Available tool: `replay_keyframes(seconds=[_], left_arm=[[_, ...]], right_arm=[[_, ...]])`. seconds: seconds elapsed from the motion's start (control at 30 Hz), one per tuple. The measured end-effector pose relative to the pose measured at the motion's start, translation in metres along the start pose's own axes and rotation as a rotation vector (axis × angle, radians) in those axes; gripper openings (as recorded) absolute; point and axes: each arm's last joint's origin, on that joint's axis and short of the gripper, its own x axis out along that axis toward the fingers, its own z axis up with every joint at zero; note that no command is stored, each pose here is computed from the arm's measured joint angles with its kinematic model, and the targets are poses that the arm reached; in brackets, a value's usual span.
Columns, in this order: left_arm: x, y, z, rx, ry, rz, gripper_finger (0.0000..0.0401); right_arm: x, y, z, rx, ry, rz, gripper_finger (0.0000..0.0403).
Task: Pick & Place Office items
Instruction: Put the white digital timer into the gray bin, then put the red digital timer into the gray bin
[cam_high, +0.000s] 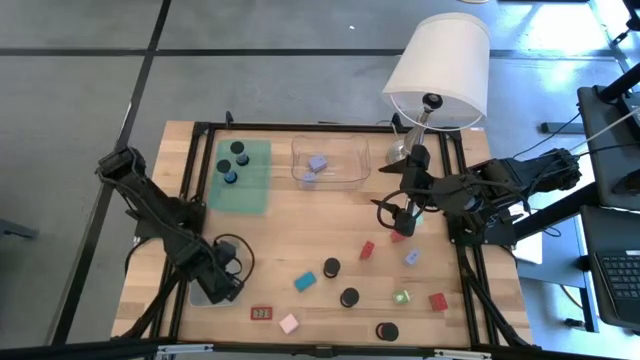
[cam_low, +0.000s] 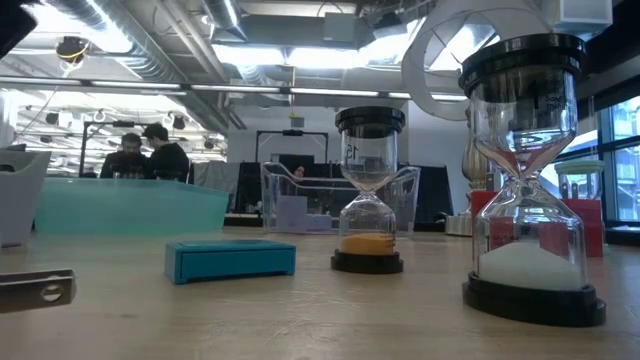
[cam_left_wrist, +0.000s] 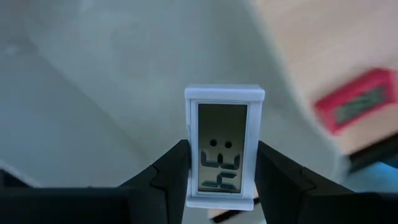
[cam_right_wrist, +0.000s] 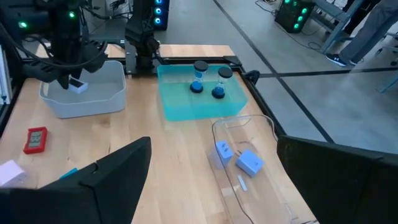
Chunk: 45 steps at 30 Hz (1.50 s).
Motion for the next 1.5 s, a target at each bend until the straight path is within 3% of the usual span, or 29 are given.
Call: replay_keyframes(seconds=[0.1,0.3,0.47,0.9,1.1,1.3,1.5], left_arm=[[0.007,0.006,0.000,-0.020,0.018,0.031,0.0145],[0.021,0.005,0.000,-0.016,0.039,-0.042,0.0145],[0.029,0.010,0.003,-0.029,0.028,-0.021,0.0149],[0.031,0.012,0.004,-0.070,0.018,-0.013,0.0243],[0.024,0.013,0.005,-0.068,0.066,-0.030,0.0252],[-0.004,0.007,0.008,-0.024,-0.012,-0.186,0.0240],[-0.057,-0.016,0.011,0.107,-0.443,-0.499,0.0237]], right_arm=[[0.000,-0.001,0.000,0.001,0.001,-0.003,0.0351],[0.001,-0.001,0.000,0.003,0.001,-0.006,0.0351],[0.001,-0.001,0.000,0.003,0.001,-0.006,0.0351],[0.001,-0.001,0.000,0.019,0.001,-0.006,0.0351],[0.001,-0.001,0.000,0.027,0.000,-0.006,0.0351],[0.001,-0.001,0.000,0.030,0.000,-0.006,0.0351],[0.001,-0.002,0.001,0.056,-0.010,-0.051,0.0351]])
